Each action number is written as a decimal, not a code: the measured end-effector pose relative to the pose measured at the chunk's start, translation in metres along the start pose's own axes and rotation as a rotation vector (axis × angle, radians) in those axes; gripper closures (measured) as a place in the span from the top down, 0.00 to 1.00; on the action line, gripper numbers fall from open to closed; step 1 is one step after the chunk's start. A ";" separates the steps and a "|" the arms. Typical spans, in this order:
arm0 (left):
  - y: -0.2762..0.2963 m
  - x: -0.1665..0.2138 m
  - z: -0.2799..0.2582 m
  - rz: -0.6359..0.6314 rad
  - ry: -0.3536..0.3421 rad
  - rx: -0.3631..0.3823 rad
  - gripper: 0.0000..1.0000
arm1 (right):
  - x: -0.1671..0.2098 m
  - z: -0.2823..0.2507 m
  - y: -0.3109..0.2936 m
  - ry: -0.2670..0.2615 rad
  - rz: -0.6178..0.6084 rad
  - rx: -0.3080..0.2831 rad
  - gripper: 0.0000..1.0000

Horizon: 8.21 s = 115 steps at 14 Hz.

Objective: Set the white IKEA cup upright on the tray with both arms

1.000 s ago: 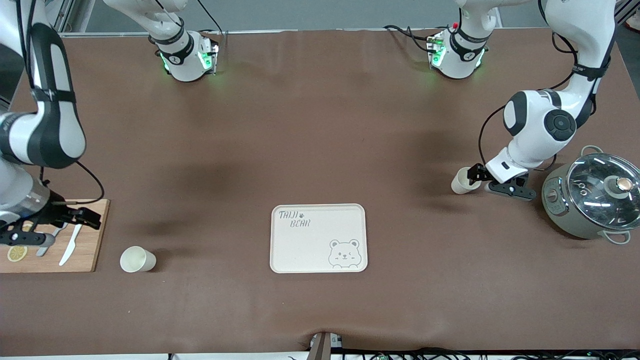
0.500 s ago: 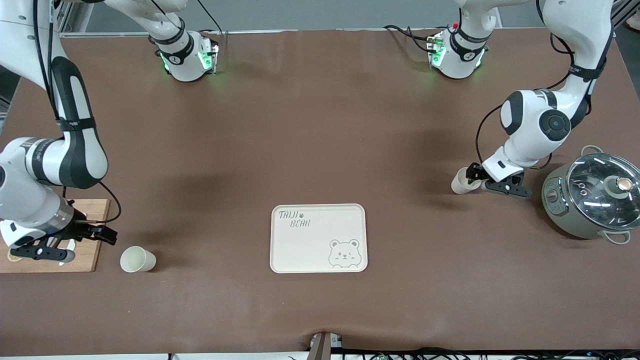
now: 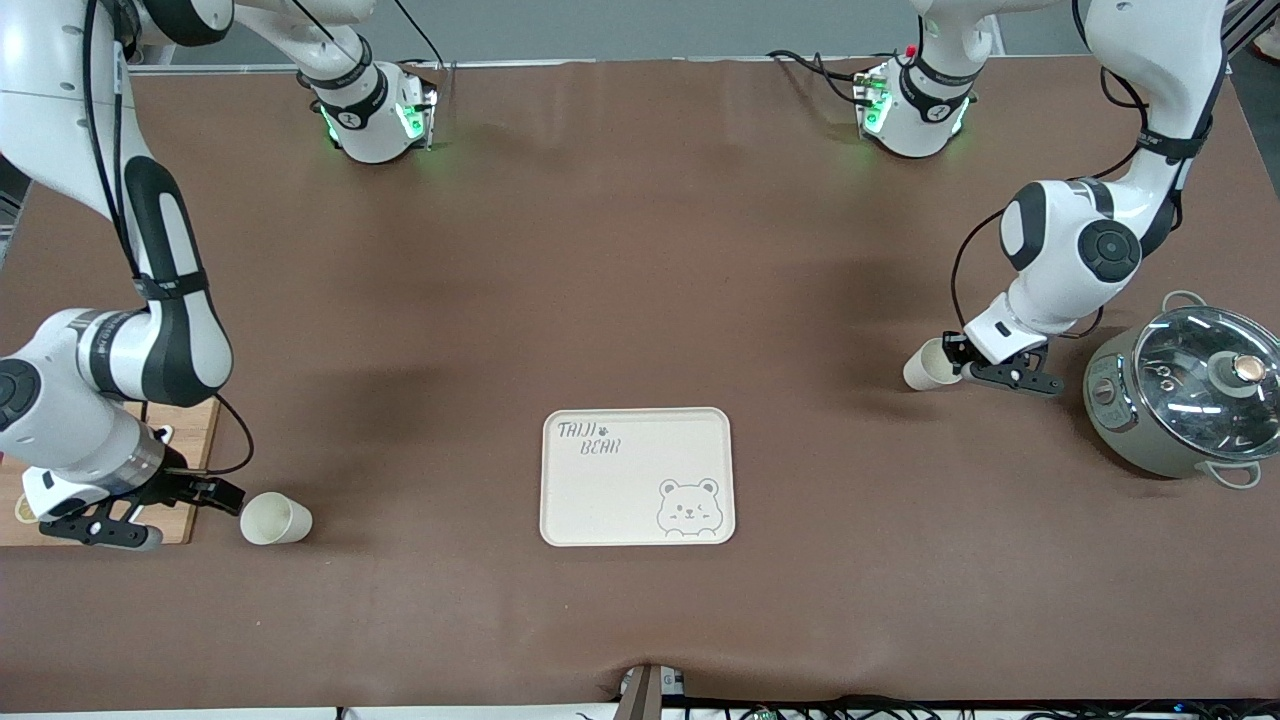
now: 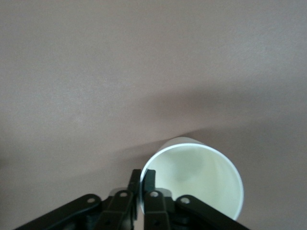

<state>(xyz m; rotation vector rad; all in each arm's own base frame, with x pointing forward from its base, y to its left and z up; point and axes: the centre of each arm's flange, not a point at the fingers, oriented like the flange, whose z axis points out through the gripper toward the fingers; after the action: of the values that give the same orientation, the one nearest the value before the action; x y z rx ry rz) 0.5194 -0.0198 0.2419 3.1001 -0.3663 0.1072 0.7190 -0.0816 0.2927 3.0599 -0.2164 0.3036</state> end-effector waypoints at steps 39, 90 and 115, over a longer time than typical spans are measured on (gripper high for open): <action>0.375 0.210 0.013 -0.485 0.122 -0.036 0.33 | 0.009 -0.008 -0.105 -0.164 0.088 0.084 0.04; -0.025 0.100 -0.351 -0.132 0.034 0.026 1.00 | -0.115 -0.251 -0.369 -0.298 0.270 0.014 1.00; 0.011 0.095 -0.344 -0.097 -0.067 0.006 1.00 | -0.100 -0.353 0.034 -0.215 -0.108 0.081 1.00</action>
<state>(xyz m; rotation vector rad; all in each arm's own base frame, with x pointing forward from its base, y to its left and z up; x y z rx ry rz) 0.5865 -0.0433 0.5916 3.1269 -0.2173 0.0027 0.5491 -0.0759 0.6202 3.1675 -0.0478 -0.0235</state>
